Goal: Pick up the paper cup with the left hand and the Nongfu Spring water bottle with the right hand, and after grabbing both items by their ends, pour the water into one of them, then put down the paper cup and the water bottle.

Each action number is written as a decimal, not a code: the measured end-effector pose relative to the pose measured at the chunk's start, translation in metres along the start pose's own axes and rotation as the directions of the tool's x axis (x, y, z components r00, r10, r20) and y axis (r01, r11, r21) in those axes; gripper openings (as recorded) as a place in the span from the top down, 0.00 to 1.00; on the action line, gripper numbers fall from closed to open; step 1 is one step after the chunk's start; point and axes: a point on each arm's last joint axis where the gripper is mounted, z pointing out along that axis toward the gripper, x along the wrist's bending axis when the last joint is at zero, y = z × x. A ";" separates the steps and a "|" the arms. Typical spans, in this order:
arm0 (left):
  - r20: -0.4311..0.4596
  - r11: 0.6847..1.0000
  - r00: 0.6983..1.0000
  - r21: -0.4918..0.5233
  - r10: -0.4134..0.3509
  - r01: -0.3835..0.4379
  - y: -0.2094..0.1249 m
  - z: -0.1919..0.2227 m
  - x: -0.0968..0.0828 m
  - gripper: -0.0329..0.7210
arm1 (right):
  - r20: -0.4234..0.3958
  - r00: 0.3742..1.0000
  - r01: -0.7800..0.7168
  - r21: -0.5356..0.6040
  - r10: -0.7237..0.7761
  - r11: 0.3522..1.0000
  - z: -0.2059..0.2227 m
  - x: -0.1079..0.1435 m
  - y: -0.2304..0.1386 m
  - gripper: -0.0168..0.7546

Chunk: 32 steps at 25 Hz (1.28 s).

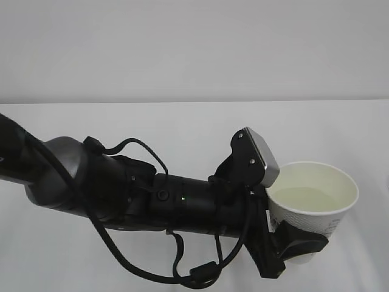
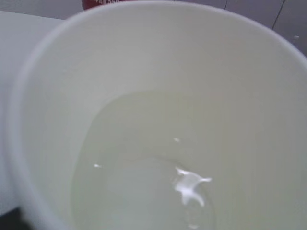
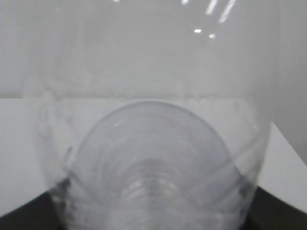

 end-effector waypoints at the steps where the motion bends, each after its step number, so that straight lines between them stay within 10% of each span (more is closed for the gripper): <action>1: 0.000 1.000 1.000 0.000 0.000 0.000 0.000 0.000 0.000 0.29 | 0.000 1.000 -0.002 0.009 0.002 1.000 0.001 0.000 -0.002 0.41; 32: -0.001 1.000 1.000 0.002 0.000 0.000 0.000 0.000 0.000 0.29 | -0.059 0.998 -0.007 0.058 0.010 0.998 0.043 0.015 -0.051 0.41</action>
